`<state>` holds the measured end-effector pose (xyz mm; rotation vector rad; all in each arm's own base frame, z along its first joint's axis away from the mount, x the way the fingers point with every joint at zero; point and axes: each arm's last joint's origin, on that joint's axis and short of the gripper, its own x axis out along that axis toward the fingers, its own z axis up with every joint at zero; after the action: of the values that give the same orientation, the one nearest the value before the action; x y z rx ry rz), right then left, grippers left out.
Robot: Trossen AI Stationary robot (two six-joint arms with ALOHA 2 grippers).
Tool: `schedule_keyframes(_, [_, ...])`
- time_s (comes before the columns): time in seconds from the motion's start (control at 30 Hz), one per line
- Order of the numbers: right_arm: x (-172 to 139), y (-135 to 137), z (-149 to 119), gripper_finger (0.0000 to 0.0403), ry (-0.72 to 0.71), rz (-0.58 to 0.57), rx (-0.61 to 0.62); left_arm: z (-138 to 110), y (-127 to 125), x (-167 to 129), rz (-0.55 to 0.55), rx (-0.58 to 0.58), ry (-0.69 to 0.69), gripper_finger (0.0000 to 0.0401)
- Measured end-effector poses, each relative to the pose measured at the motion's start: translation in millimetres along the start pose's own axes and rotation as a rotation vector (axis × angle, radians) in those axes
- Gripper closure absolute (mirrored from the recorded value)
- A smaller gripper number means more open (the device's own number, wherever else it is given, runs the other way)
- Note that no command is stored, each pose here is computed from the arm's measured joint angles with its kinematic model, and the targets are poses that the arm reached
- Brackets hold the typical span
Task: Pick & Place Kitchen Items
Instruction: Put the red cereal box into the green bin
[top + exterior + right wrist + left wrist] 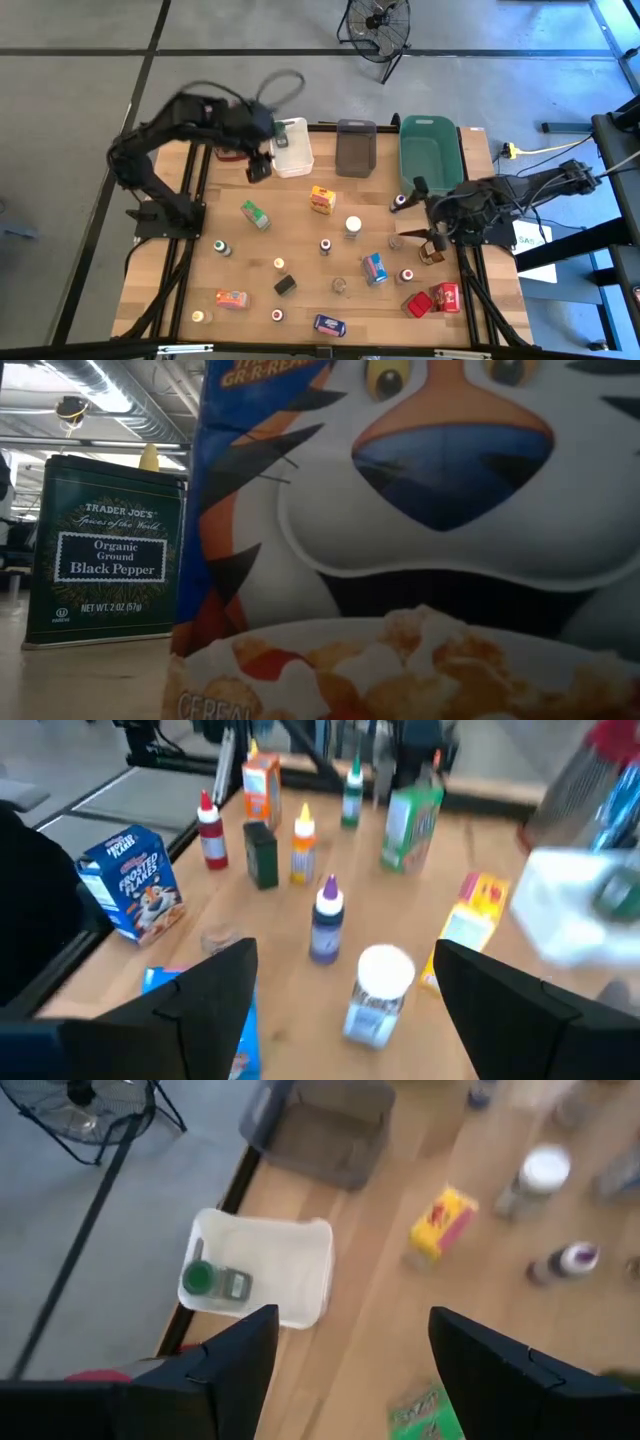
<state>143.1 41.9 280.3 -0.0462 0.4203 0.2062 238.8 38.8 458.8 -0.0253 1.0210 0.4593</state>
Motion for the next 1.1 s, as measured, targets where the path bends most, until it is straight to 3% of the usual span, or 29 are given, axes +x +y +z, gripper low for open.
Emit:
schedule_keyframes(0.1, [-1.0,0.4,16.2,0.0095,0.125,-0.016,0.146,-15.4,-13.5,8.4,0.053,0.047,0.042,0.0147])
schedule_keyframes(0.23, [-5.5,1.3,36.5,0.0095,0.281,-0.071,0.444,-40.8,-25.0,15.6,0.091,0.075,0.056,0.0148])
schedule_keyframes(0.43, [-4.9,12.3,47.8,0.0095,0.573,-0.098,0.883,-80.4,-28.5,13.8,0.117,0.056,-0.128,0.0146])
schedule_keyframes(0.6, [-0.8,27.4,41.7,0.0095,0.803,-0.169,1.189,-102.5,-34.1,22.7,0.027,-0.013,-0.327,0.0148])
schedule_keyframes(0.73, [-5.7,37.0,34.0,0.0095,0.925,-0.289,1.336,-115.1,-45.3,43.6,-0.043,-0.028,-0.426,0.0146])
schedule_keyframes(0.83, [-11.6,45.9,29.9,0.0095,0.990,-0.343,1.376,-122.9,-55.4,62.6,-0.099,-0.021,-0.470,0.0148])
schedule_keyframes(1.1, [-17.1,78.1,22.4,0.0096,1.025,-0.484,1.482,-135.7,-81.8,96.3,-0.222,0.036,-0.616,0.0146])
